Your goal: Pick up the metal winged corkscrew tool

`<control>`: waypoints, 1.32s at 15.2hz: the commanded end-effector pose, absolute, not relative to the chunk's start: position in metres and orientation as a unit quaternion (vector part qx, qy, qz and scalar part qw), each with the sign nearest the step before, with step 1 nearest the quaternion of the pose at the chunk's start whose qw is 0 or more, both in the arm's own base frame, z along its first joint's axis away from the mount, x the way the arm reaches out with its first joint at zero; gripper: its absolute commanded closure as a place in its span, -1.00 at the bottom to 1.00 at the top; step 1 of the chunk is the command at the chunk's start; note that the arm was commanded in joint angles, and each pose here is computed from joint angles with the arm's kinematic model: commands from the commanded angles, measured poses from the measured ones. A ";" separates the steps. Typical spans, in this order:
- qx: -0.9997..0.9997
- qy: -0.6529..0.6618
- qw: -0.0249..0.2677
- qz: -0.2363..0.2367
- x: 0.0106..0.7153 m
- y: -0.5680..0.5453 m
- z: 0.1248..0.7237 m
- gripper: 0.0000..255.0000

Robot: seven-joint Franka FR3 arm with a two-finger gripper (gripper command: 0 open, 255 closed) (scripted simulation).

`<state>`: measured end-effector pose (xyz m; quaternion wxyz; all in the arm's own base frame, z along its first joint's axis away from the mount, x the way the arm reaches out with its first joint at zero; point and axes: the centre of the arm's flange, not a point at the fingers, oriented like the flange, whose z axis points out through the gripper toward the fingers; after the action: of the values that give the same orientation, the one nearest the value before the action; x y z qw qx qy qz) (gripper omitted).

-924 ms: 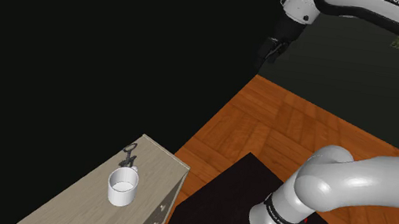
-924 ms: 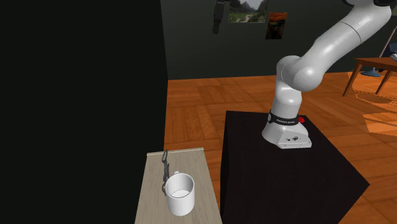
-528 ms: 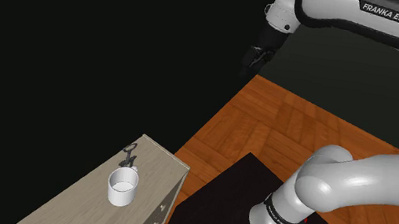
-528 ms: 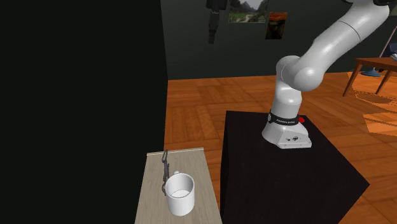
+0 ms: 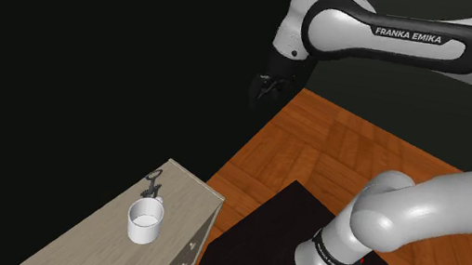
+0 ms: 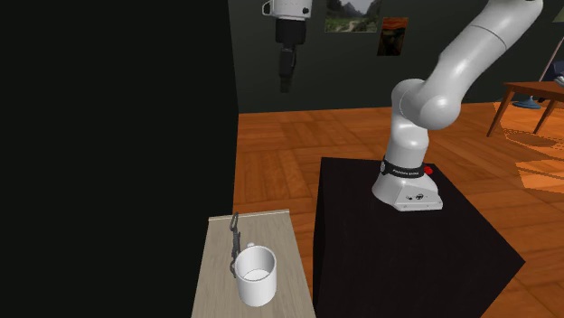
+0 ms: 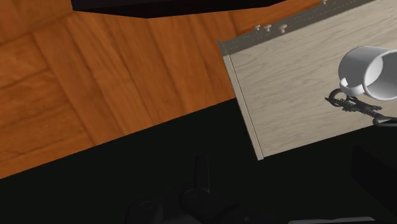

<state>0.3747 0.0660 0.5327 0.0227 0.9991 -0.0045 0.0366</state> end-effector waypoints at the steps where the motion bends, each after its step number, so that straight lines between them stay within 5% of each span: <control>1: 0.999 -0.010 0.021 0.032 0.382 0.085 0.515 -1.00; 20: 0.998 -0.057 0.002 -0.017 0.466 0.258 0.353 -1.00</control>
<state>0.4632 0.2480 0.3613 0.0035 0.9985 -0.0535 -0.0145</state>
